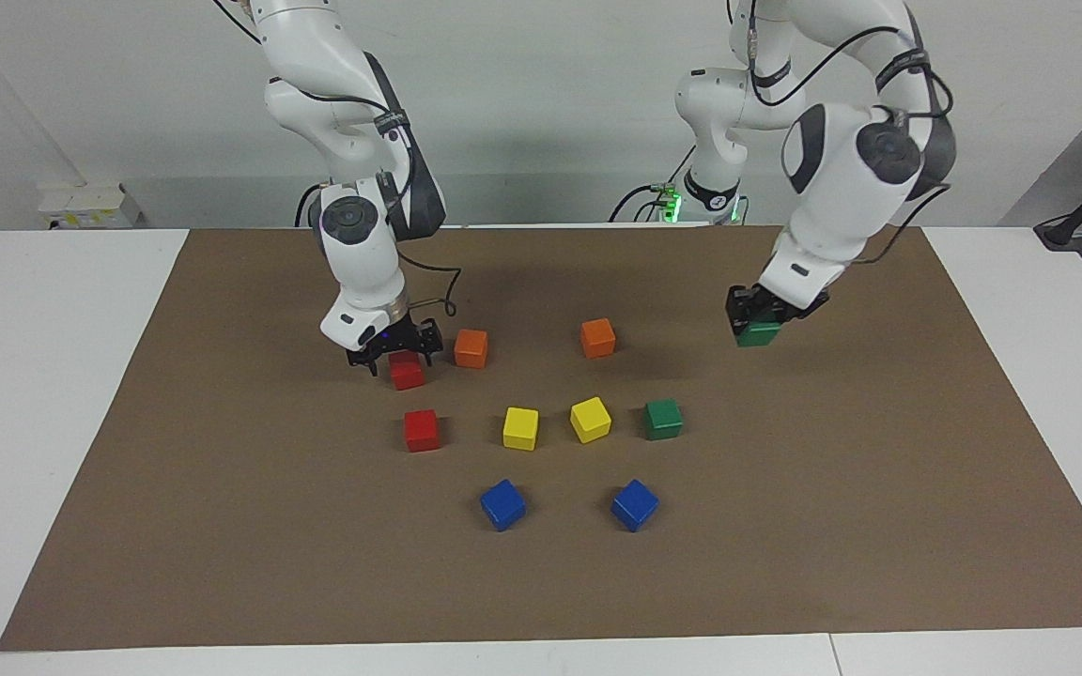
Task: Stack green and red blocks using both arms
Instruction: 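Carry the green cube outward with the left gripper while the right carries red, then lower and release both cubes on the table, then open both grippers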
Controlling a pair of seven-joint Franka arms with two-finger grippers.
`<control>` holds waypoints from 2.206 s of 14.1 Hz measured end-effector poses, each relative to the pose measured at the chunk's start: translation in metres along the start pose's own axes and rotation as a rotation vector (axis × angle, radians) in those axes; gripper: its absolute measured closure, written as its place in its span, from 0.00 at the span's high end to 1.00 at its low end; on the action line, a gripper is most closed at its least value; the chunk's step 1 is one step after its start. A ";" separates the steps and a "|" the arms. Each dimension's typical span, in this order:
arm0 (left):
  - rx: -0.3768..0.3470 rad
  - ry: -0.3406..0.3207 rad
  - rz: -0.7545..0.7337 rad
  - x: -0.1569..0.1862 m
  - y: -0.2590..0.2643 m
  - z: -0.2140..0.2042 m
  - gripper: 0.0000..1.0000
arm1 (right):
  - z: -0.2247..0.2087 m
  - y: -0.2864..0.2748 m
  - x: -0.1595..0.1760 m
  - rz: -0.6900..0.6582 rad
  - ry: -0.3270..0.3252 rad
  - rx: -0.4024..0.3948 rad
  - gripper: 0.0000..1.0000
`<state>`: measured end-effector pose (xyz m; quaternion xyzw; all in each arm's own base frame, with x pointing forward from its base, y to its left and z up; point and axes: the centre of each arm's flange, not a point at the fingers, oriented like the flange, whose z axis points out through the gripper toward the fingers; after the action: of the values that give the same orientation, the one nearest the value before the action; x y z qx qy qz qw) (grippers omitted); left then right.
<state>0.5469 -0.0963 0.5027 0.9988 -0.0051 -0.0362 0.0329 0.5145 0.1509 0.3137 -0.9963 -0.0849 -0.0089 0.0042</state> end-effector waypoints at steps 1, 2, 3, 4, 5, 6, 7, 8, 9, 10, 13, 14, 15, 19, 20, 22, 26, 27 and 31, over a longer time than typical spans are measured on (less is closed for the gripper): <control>-0.004 -0.004 0.020 -0.006 -0.024 -0.011 0.55 | 0.002 -0.003 -0.002 -0.006 -0.002 0.000 1.00; -0.007 -0.008 0.042 -0.010 -0.045 -0.015 0.55 | 0.005 -0.005 -0.004 -0.011 -0.007 -0.001 1.00; -0.010 -0.015 0.064 -0.012 -0.066 -0.012 0.55 | 0.007 -0.006 -0.006 -0.014 -0.012 -0.001 1.00; -0.014 -0.025 0.081 -0.015 -0.088 -0.003 0.55 | 0.009 -0.007 -0.009 -0.015 -0.019 -0.002 1.00; -0.017 -0.023 0.096 -0.018 -0.107 0.008 0.55 | 0.012 -0.006 -0.011 -0.014 -0.024 -0.003 1.00; -0.018 -0.012 0.107 -0.020 -0.126 0.023 0.55 | 0.014 -0.006 -0.012 -0.016 -0.029 -0.003 0.93; -0.018 -0.001 0.114 -0.024 -0.140 0.040 0.55 | 0.015 -0.006 -0.014 -0.019 -0.033 -0.004 0.82; -0.016 0.008 0.118 -0.027 -0.150 0.057 0.55 | 0.016 -0.005 -0.015 -0.024 -0.034 -0.004 0.71; -0.013 0.019 0.121 -0.030 -0.155 0.073 0.55 | 0.016 -0.003 -0.015 -0.024 -0.034 -0.004 0.60; -0.009 0.029 0.125 -0.033 -0.159 0.086 0.55 | 0.015 -0.001 -0.014 -0.020 -0.033 -0.005 0.56; 0.013 0.056 0.146 -0.039 -0.164 0.111 0.55 | -0.001 0.016 -0.004 0.011 -0.048 -0.008 0.56; 0.026 0.065 0.151 -0.040 -0.165 0.117 0.55 | -0.018 0.029 0.007 0.028 -0.053 -0.009 0.56; 0.033 0.073 0.148 -0.042 -0.169 0.121 0.55 | -0.038 0.049 0.020 0.034 -0.041 -0.008 0.56; 0.040 0.084 0.118 -0.051 -0.181 0.145 0.55 | -0.052 0.168 0.028 0.068 0.022 -0.012 0.56; 0.038 0.076 0.087 -0.055 -0.185 0.154 0.55 | -0.045 0.189 0.026 0.084 0.023 -0.013 0.56; 0.032 0.058 0.029 -0.061 -0.187 0.167 0.55 | -0.031 0.205 0.026 0.103 0.027 -0.011 0.56; 0.032 0.054 -0.013 -0.061 -0.188 0.180 0.55 | -0.015 0.199 0.029 0.091 0.014 -0.004 0.56; 0.032 0.055 -0.013 -0.060 -0.189 0.182 0.55 | -0.012 0.196 0.029 0.086 0.011 -0.002 0.56; 0.033 0.056 -0.010 -0.059 -0.187 0.184 0.55 | 0.005 0.191 0.030 0.078 -0.016 0.007 0.56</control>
<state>0.4759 0.0790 0.3120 0.9998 0.0001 -0.0085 0.0164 0.5762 -0.0326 0.3077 -0.9989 -0.0462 -0.0005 0.0073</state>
